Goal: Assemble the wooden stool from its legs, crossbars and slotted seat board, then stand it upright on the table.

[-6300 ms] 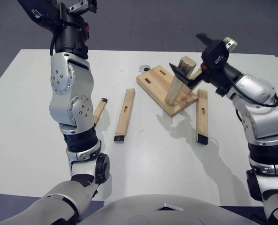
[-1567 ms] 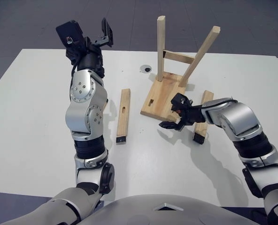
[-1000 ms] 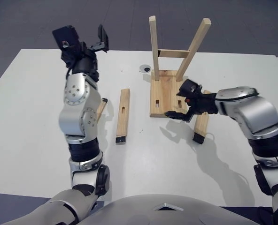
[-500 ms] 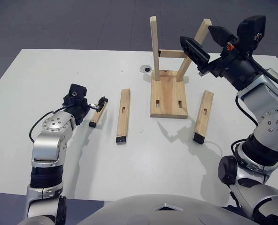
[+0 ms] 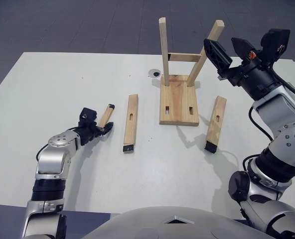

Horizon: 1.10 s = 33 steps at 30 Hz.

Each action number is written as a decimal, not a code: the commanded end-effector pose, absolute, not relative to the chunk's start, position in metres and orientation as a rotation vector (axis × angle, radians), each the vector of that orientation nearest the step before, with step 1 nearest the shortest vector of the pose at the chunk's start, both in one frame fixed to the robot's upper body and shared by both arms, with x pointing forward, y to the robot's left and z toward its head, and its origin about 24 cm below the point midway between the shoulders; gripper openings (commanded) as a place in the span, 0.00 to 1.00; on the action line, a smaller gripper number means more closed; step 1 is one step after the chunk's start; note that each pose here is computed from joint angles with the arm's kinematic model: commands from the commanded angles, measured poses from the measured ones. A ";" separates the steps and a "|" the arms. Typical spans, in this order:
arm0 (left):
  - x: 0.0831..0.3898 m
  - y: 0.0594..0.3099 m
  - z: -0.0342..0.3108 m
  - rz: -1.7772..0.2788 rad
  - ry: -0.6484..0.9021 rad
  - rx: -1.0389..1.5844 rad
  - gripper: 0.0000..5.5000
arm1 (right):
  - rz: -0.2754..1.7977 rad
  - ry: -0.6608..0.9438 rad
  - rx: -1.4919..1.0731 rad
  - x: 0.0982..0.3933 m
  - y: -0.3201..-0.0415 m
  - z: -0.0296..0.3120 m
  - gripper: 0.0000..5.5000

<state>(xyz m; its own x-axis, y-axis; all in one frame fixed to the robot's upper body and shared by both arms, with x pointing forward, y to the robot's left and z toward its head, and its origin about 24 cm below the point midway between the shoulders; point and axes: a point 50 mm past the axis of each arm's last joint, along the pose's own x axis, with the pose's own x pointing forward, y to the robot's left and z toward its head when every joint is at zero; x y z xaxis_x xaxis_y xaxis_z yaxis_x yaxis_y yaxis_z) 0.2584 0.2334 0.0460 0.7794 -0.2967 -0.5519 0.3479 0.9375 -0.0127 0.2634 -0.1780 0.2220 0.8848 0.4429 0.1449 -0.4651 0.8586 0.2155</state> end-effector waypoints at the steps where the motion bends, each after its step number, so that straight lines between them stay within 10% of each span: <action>1: 0.240 0.241 0.018 -0.350 0.824 0.000 0.59 | 0.491 -0.076 0.247 0.265 -0.172 0.220 0.98; 12: 0.224 0.246 0.004 -0.403 0.932 0.049 0.25 | 0.492 -0.062 0.219 0.270 -0.166 0.217 0.98; 20: 0.232 0.250 0.002 -0.317 0.849 0.125 0.23 | 0.411 -0.046 0.257 0.277 -0.172 0.210 0.98; 26: 0.281 0.221 0.144 -0.358 0.022 0.017 0.23 | 0.116 -0.151 0.601 0.295 -0.229 0.218 0.98; 33: 0.268 0.148 0.228 -0.593 -0.408 0.145 0.23 | 0.603 -0.367 0.776 0.278 -0.172 0.272 0.98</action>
<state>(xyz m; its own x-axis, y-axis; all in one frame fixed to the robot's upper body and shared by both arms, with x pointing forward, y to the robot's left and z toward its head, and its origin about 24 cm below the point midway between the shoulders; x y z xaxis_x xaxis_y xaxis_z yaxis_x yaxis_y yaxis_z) 0.2692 0.1622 0.2272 0.7751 -0.5419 0.3248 0.4936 0.8403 0.2240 0.2848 -0.1922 0.2520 0.8603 0.2655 0.4352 -0.4984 0.6177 0.6084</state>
